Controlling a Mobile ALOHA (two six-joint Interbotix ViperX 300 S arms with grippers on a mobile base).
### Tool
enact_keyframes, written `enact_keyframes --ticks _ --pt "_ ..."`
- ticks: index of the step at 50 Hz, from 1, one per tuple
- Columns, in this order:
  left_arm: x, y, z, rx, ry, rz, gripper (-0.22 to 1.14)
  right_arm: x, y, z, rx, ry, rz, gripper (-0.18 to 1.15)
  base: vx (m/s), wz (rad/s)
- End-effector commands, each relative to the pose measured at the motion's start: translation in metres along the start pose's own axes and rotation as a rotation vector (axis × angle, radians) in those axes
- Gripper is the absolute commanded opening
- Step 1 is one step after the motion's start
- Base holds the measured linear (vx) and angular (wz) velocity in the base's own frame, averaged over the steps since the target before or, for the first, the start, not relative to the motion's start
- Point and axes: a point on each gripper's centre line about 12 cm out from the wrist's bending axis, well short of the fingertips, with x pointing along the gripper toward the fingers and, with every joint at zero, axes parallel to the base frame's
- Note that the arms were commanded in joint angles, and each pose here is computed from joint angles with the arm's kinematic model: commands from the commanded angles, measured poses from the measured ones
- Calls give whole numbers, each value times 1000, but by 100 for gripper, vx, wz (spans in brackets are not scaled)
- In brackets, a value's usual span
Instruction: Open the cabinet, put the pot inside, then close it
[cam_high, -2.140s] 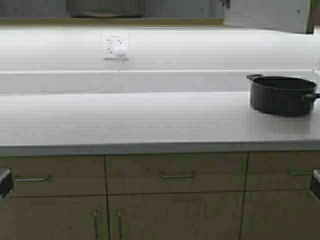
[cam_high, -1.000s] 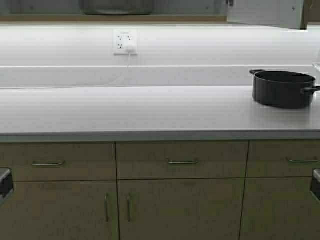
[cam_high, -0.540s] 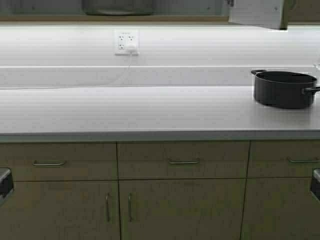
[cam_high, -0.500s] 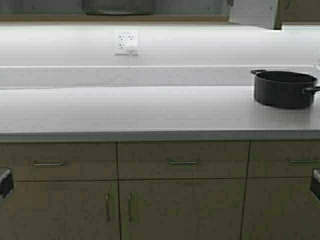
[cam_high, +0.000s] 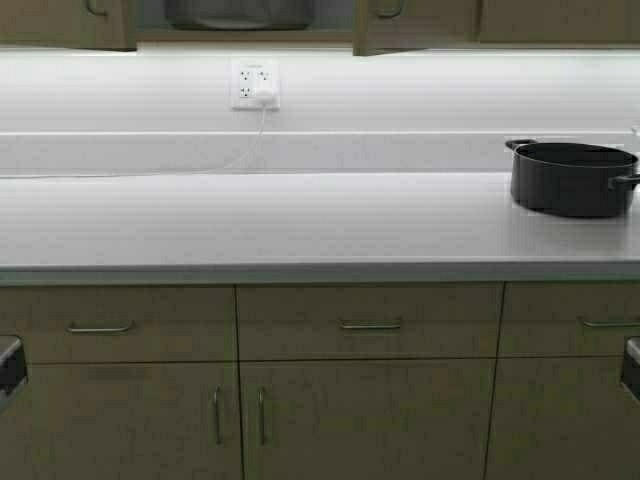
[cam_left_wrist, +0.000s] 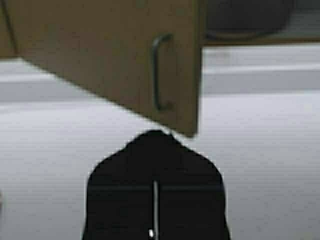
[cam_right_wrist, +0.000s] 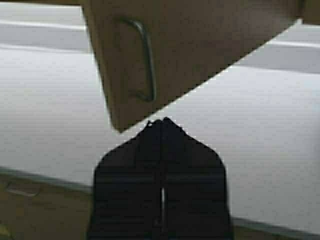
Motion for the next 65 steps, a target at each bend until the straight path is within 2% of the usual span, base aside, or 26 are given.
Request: enact_keyframes --ticks 1,11,18,27,31,34,38,45,49,56,65 --pt "-5 -8 4 2 -21 -31 3 -17 35 -13 -17 8 122 7 3 2" --pt "1 -14 12 1 -26 -51 3 -19 53 -20 -27 32 182 7 5 0" --pt "15 -15 9 -7 -7 -52 3 -7 61 -4 -28 7 198 7 5 0" --pt "42 -17 -4 -6 39 -56 3 57 77 43 -38 -42 200 7 6 0" --pt "46 -18 -11 -6 48 -58 3 91 85 57 -33 -39 197 7 7 1" --pt "46 -18 -15 -8 51 -58 3 101 87 64 -32 -29 190 7 7 1" --pt "42 -18 -15 1 49 -59 3 99 88 62 -37 -19 193 7 6 4" --pt "39 -13 -12 7 36 -44 3 86 84 36 -43 21 195 7 6 6" --pt "41 -11 -7 5 18 -38 3 82 84 28 -43 9 205 7 8 4" --pt "41 -10 4 -5 -11 -37 3 82 84 30 -42 -7 210 7 11 3" --pt "34 -11 -6 -1 12 -37 3 91 87 41 -41 -30 211 7 12 -2"
